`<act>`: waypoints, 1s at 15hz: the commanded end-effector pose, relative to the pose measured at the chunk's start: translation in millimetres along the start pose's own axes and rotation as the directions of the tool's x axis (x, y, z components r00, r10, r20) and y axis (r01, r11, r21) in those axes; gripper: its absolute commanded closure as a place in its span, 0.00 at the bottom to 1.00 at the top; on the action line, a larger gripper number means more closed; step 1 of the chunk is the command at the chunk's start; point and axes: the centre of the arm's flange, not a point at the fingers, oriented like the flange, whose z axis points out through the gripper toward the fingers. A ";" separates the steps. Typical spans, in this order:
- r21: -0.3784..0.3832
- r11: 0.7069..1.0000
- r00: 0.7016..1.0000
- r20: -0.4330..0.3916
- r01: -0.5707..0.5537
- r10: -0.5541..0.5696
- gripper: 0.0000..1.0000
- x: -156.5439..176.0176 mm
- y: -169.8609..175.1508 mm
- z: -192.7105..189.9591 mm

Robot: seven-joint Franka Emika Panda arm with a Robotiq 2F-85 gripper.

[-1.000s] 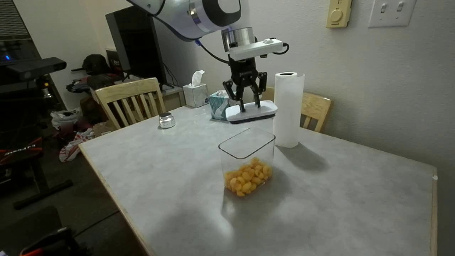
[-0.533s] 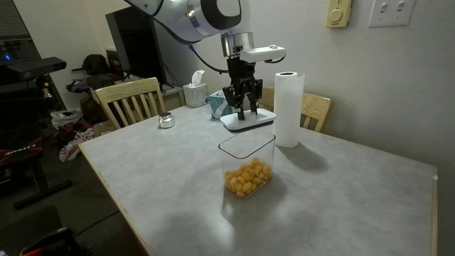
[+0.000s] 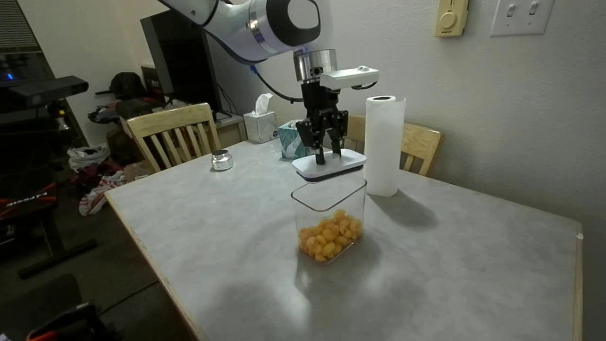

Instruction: Put the white lid on top of the clear food container

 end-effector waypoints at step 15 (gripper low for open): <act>-0.127 0.964 0.972 0.045 0.235 -0.231 0.71 -76.4 -32.3 26.2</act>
